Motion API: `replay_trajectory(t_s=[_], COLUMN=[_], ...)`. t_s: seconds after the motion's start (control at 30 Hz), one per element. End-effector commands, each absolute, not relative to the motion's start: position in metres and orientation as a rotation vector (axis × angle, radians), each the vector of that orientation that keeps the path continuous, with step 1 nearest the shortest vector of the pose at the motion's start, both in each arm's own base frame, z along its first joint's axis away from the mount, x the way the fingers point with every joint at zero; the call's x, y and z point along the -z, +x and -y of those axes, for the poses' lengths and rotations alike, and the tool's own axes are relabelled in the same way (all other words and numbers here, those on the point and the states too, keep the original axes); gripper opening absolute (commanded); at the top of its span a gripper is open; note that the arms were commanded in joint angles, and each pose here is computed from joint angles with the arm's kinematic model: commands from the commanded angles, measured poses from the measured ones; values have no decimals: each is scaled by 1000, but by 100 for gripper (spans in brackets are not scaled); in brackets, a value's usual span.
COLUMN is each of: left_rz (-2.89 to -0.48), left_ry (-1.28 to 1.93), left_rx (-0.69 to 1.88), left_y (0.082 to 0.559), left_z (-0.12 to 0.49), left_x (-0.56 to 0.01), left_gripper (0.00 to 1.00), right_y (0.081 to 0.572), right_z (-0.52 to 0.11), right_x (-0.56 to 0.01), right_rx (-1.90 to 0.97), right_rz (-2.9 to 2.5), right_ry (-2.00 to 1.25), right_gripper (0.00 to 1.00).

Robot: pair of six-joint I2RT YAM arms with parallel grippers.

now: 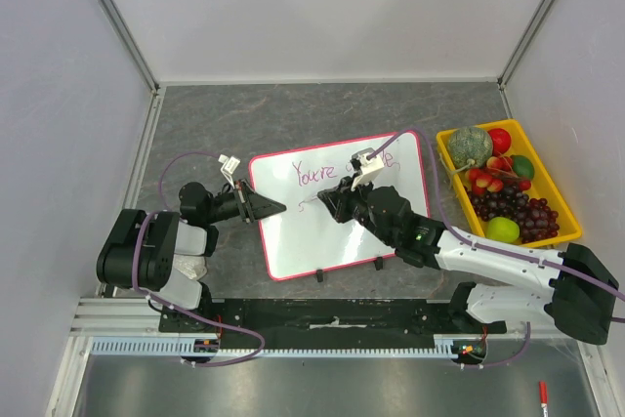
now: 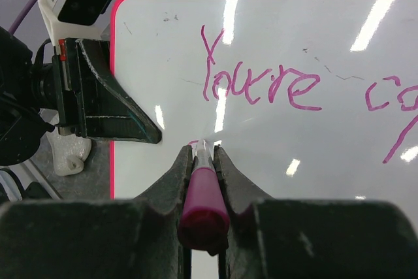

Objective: Write a sentence on the whiteboard

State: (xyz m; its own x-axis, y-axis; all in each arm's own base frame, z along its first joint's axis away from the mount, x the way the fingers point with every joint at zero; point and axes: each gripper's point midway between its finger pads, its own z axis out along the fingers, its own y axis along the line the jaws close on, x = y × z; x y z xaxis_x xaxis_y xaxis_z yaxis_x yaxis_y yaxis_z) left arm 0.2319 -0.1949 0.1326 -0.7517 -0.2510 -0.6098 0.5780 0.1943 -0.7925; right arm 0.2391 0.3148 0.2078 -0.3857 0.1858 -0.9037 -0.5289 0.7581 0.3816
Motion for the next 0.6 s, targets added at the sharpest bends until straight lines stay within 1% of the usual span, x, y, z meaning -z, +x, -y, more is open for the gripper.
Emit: replay_trajectory(t_s=[0.0, 0.37, 0.57], left_rz=[-1804, -1805, -1806], left_ry=[363, 361, 362], left_rx=[1595, 1596, 1597], left_y=[229, 230, 229], left_z=[195, 195, 195], left_x=[-126, -125, -125], left_gripper=[2, 2, 2], right_y=[246, 249, 247], right_z=[-296, -282, -291], right_x=[-190, -198, -219], right_rx=[-673, -633, -701], right_rz=[-1857, -1846, -1798], right_ry=[-239, -221, -224], right_gripper=[0, 0, 0])
